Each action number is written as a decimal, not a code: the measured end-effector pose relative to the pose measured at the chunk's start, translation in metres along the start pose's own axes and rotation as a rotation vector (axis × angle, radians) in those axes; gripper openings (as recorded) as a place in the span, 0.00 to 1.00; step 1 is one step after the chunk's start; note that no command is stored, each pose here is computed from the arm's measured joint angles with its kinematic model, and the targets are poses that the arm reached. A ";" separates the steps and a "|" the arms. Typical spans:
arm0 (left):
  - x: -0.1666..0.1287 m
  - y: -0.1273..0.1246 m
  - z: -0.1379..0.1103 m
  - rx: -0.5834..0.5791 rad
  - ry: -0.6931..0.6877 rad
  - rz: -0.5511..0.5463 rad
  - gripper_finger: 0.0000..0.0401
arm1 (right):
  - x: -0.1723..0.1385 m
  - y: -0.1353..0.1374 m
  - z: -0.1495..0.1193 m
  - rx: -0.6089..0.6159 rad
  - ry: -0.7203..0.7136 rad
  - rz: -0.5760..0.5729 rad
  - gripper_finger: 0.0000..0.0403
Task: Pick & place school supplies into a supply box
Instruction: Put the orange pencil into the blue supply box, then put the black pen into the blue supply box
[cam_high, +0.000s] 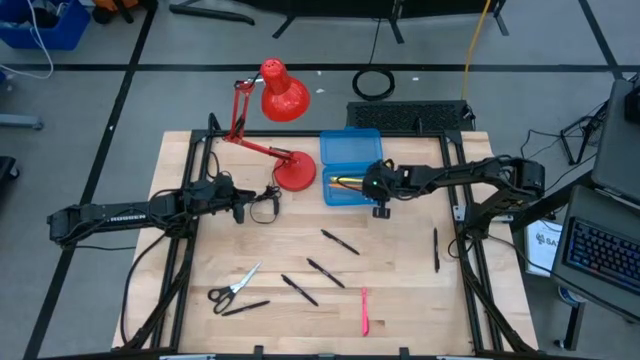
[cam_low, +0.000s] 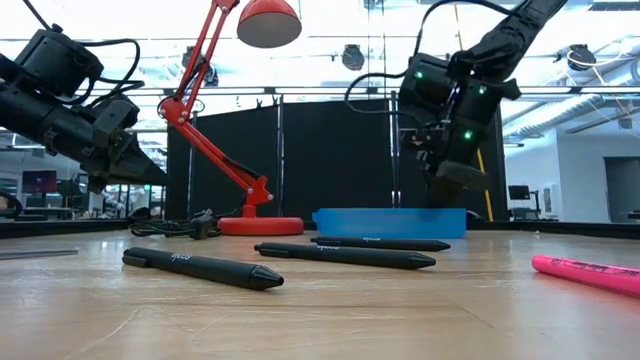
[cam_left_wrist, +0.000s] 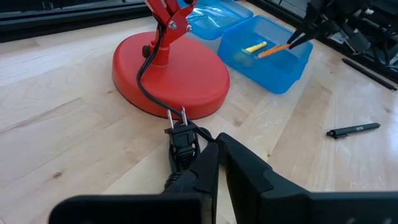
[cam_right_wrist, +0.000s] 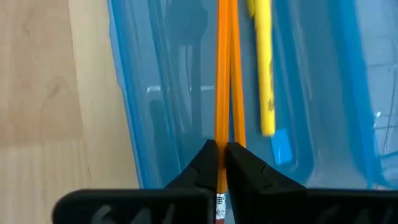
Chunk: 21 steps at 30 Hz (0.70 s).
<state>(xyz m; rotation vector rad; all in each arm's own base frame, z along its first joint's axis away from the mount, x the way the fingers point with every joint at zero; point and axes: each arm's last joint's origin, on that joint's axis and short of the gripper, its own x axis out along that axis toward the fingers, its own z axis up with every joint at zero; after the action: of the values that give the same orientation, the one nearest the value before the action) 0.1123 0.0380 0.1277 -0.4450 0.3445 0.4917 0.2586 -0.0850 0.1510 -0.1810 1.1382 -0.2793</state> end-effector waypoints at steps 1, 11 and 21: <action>0.000 0.000 0.000 0.000 0.000 0.000 0.08 | 0.000 0.000 0.001 0.010 -0.018 -0.004 0.03; 0.000 0.000 0.000 -0.001 0.000 0.000 0.08 | 0.001 -0.001 0.004 0.066 -0.061 -0.014 0.16; 0.000 0.000 0.000 0.000 0.000 0.000 0.08 | -0.004 0.005 0.007 0.133 -0.081 -0.002 0.17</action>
<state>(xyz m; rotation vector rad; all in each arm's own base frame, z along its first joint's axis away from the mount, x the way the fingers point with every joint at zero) 0.1123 0.0380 0.1277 -0.4449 0.3444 0.4920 0.2642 -0.0788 0.1556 -0.0748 1.0352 -0.3453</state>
